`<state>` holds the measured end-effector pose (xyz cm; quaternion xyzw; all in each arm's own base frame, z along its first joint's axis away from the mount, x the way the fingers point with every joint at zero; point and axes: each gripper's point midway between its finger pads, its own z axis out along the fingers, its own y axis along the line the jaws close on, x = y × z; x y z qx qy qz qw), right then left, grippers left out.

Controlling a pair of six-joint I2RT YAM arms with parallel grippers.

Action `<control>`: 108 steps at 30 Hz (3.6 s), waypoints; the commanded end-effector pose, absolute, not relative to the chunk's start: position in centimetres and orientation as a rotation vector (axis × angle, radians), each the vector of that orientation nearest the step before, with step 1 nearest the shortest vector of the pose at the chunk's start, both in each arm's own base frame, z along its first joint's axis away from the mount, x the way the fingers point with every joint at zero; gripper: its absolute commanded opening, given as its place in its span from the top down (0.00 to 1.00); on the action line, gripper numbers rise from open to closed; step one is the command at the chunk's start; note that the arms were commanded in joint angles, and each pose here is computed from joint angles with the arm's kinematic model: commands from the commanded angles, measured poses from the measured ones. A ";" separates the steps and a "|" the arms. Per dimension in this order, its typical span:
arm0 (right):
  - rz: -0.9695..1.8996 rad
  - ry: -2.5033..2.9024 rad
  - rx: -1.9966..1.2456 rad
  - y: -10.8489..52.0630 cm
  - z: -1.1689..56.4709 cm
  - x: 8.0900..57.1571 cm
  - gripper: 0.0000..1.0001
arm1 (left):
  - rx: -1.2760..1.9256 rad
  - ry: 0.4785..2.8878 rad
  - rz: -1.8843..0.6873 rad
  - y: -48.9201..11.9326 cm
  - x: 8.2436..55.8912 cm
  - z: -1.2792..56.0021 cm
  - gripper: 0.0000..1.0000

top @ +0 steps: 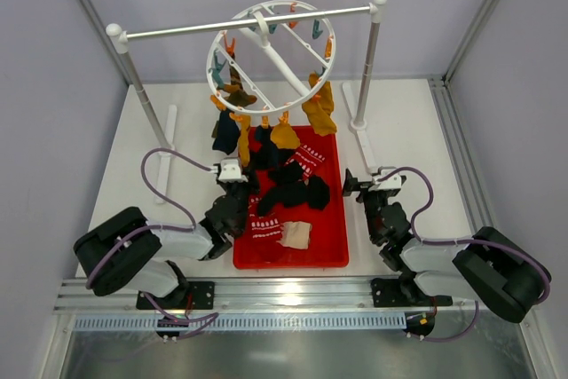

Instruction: Remove the socks clipped to the hanger

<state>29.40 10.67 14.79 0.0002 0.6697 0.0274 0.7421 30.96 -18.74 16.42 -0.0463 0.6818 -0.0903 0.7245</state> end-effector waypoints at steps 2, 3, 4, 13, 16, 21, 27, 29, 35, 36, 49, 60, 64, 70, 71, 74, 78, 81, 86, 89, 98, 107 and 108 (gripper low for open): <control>0.141 1.369 0.075 10.3 16.8 28.6 0.00 | -0.207 1.388 -0.199 -17.8 31.7 19.6 0.76; 0.138 1.370 0.070 10.3 16.8 28.6 0.00 | -0.214 1.370 -0.207 -17.8 31.7 20.0 0.81; 0.138 1.374 0.063 10.4 16.7 28.6 0.00 | -0.206 1.366 -0.213 -18.0 31.7 19.9 0.86; 0.128 1.405 -0.063 12.6 16.3 29.3 0.00 | -0.143 1.323 -0.280 -18.6 31.0 20.1 1.00; 0.113 1.409 -0.092 13.2 16.2 29.4 0.00 | -0.115 1.307 -0.341 -18.7 30.1 20.5 1.00; 0.086 1.402 -0.143 14.2 16.5 29.3 0.00 | -0.045 1.294 -0.447 -19.2 28.4 21.4 1.00; 0.118 1.360 -0.195 16.9 19.5 28.4 0.00 | 0.071 1.293 -0.565 -20.8 26.6 22.1 1.00; 0.159 1.376 -0.240 18.3 19.9 27.9 0.00 | 0.082 1.276 -0.596 -20.7 25.9 22.5 1.00; 0.412 1.333 -0.341 23.4 26.9 26.1 0.00 | 0.128 1.288 -0.630 -21.0 25.0 22.4 1.00; 0.473 1.316 -0.398 25.0 27.8 25.0 0.00 | 0.128 1.287 -0.632 -20.9 25.0 22.3 1.00; 0.651 1.409 -0.759 39.4 34.8 23.8 0.01 | 0.192 1.318 -0.642 -19.7 23.0 22.2 1.00; 0.639 1.514 -0.767 43.0 33.3 25.6 0.01 | 0.194 1.329 -0.628 -18.9 22.7 22.2 1.00; 0.572 1.538 -0.706 42.8 32.9 27.0 0.01 | 0.202 1.339 -0.628 -19.3 22.9 22.1 1.00; 0.459 1.552 -0.622 42.7 32.4 29.4 0.01 | 0.214 1.342 -0.659 -20.0 22.8 22.0 1.00; 0.411 1.559 -0.600 42.4 32.0 30.1 0.01 | 0.214 1.342 -0.660 -20.0 22.8 22.0 1.00; 0.364 1.544 -0.552 42.0 32.3 31.0 0.01 | 0.218 1.342 -0.670 -20.2 22.7 21.9 1.00; 0.301 1.529 -0.518 42.1 32.2 32.1 0.02 | 0.217 1.336 -0.673 -20.1 22.6 22.1 1.00; 0.259 1.512 -0.489 41.8 32.4 32.8 0.04 | 0.216 1.339 -0.670 -20.0 22.6 22.0 1.00; 0.222 1.458 -0.434 41.6 33.3 33.6 0.14 | 0.222 1.344 -0.676 -20.2 22.6 21.8 1.00; 0.172 1.434 -0.398 41.0 33.2 34.2 0.22 | 0.226 1.346 -0.677 -20.3 22.6 21.8 1.00; 0.133 1.425 -0.399 41.6 32.9 34.9 0.66 | 0.234 1.349 -0.684 -20.4 22.5 21.8 1.00; 0.147 1.395 -0.380 41.0 33.2 34.6 0.96 | 0.217 1.360 -0.666 -20.0 22.6 21.6 1.00; 0.152 1.394 -0.387 41.1 33.1 34.5 0.96 | 0.218 1.360 -0.665 -20.0 22.6 21.7 1.00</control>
